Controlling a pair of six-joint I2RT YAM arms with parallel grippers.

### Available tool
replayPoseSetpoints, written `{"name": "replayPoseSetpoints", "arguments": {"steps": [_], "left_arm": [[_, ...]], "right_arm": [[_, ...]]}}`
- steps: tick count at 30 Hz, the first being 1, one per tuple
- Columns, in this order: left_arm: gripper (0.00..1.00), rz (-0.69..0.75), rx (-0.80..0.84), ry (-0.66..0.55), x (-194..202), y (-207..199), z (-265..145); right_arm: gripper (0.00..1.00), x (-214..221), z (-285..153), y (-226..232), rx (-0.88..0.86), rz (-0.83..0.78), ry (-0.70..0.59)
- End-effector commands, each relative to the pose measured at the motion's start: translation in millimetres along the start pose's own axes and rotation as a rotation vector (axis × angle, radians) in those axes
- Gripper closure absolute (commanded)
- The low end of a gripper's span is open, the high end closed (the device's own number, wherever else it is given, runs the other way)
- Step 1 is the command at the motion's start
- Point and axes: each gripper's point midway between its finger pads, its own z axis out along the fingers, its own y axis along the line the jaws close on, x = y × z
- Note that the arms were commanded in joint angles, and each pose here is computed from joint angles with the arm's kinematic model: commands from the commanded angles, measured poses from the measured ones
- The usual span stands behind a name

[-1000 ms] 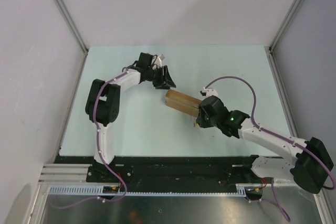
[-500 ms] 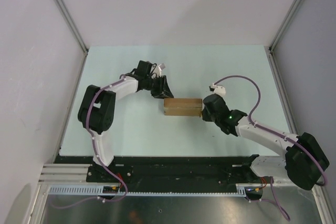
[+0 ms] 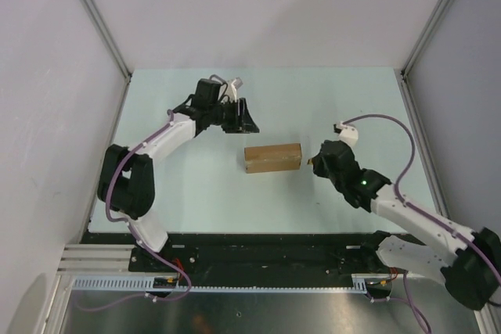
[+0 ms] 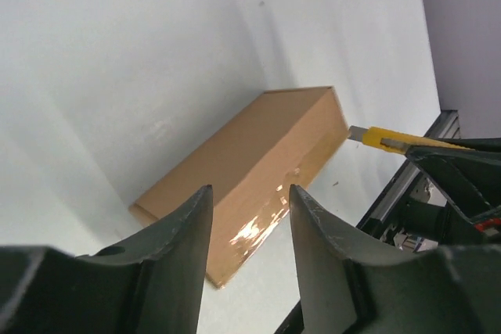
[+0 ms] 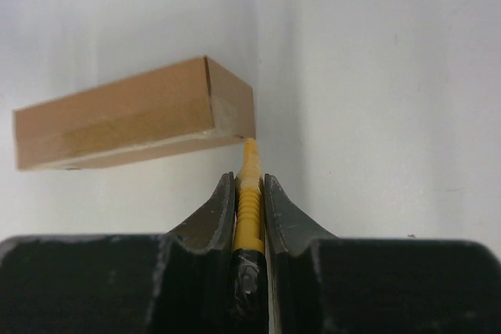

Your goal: Unpack the express box

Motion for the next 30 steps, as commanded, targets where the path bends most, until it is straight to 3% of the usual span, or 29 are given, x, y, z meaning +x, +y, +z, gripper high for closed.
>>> {"name": "replayPoseSetpoints", "arguments": {"steps": [1,4,8,12,19,30], "left_arm": [[0.56,0.117,0.078,-0.073,-25.1,-57.9,-7.4],[0.67,0.135,0.136,-0.036,-17.3,-85.0,5.3],[0.67,0.148,0.164,0.012,-2.9,-105.8,25.9],[0.62,0.201,0.109,0.026,16.8,-112.8,46.0],[0.46,0.375,-0.166,-0.074,21.7,-84.9,56.0],[0.37,0.481,-0.280,-0.024,42.3,-54.1,61.5]], "right_arm": [[1.00,-37.8,-24.5,-5.5,-0.008,0.040,-0.132],[1.00,-57.4,-33.5,11.1,-0.094,0.036,-0.179],[1.00,-64.7,-26.5,16.8,-0.077,0.030,-0.184],[1.00,-67.8,-17.2,19.4,-0.057,0.034,-0.192],[1.00,-72.1,-6.1,26.5,-0.065,0.030,-0.207],[1.00,-77.4,-2.9,39.6,-0.116,0.052,-0.213]]}}
